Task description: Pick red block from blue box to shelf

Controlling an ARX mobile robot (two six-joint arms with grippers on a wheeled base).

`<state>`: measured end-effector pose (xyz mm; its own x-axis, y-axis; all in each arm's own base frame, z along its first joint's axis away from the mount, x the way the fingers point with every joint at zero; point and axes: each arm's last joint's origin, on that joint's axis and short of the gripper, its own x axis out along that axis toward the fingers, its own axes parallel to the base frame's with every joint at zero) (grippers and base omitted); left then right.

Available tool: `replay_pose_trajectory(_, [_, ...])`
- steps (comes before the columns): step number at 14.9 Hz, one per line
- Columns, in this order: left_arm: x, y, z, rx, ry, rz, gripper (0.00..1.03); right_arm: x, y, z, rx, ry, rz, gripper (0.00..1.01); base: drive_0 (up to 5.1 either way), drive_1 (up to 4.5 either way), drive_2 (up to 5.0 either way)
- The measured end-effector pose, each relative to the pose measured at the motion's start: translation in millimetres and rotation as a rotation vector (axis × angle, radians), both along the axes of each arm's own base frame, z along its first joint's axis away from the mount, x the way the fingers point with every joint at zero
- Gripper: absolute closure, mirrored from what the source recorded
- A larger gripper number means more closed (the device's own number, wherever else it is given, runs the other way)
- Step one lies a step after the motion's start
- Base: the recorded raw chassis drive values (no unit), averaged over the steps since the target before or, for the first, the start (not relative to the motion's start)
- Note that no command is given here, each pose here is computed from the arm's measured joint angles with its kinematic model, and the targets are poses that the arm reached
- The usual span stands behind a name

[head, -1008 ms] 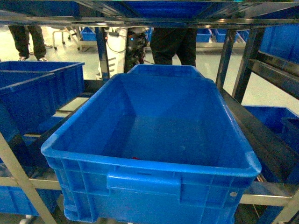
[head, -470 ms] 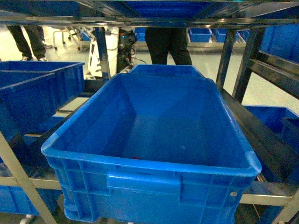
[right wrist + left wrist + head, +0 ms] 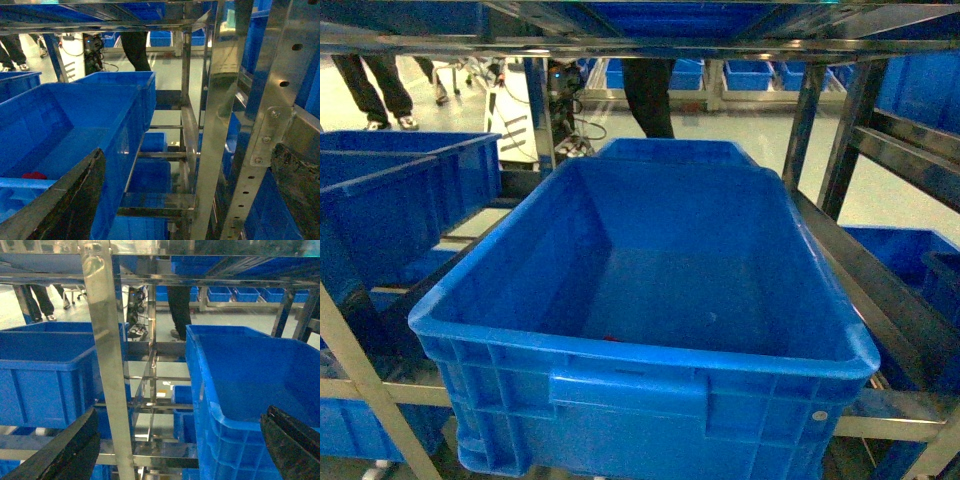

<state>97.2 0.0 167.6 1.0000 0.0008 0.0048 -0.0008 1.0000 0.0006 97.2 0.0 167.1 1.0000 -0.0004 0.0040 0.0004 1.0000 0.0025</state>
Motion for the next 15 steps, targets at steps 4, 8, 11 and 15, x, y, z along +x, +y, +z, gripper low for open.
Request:
replay_pose_trajectory(4, [0.0, 0.0, 0.0, 0.0, 0.0, 0.0, 0.05, 0.0, 0.0, 0.0, 0.0, 0.0, 0.0, 0.03, 0.0, 0.0, 0.0])
replay_pose_trajectory(8, [0.0, 0.0, 0.0, 0.0, 0.0, 0.0, 0.05, 0.0, 0.0, 0.0, 0.0, 0.0, 0.0, 0.03, 0.0, 0.0, 0.0])
replay_pose_trajectory(11, [0.0, 0.0, 0.0, 0.0, 0.0, 0.0, 0.05, 0.0, 0.0, 0.0, 0.0, 0.0, 0.0, 0.03, 0.0, 0.0, 0.0])
replay_pose_trajectory(15, [0.0, 0.0, 0.0, 0.0, 0.0, 0.0, 0.05, 0.0, 0.0, 0.0, 0.0, 0.0, 0.0, 0.03, 0.0, 0.0, 0.0])
